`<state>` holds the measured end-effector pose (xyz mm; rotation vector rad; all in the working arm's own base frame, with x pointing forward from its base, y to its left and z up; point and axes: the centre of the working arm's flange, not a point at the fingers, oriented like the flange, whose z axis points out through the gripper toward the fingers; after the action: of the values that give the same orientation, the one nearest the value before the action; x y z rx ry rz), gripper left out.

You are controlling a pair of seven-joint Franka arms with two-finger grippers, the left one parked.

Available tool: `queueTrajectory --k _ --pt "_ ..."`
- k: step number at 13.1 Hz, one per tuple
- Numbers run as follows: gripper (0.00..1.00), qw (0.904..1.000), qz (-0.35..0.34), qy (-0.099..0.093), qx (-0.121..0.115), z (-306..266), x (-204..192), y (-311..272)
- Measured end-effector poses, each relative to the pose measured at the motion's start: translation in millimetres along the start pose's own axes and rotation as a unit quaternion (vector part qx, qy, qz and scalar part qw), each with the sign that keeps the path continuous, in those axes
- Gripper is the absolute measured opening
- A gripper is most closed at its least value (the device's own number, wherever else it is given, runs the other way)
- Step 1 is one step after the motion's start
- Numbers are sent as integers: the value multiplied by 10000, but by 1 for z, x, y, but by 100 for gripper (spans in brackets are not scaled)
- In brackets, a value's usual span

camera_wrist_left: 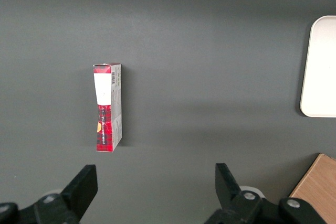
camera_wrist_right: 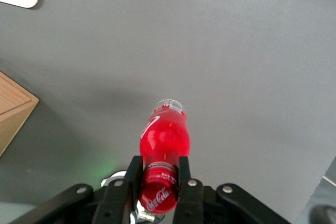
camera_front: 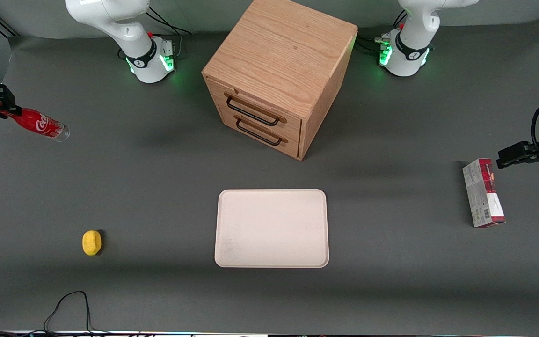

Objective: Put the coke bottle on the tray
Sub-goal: 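Carry the bottle with the right gripper to the white tray's edge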

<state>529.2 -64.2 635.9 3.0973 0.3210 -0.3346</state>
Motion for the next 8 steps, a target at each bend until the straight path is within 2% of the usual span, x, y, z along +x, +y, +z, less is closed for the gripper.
queueTrajectory --k 2,4,8 --pt "31 9999 74 -76 -8 2 22 -4" --pt "31 9992 340 -131 165 10 50 -27" --pt "31 9919 1234 -198 217 36 140 -140"
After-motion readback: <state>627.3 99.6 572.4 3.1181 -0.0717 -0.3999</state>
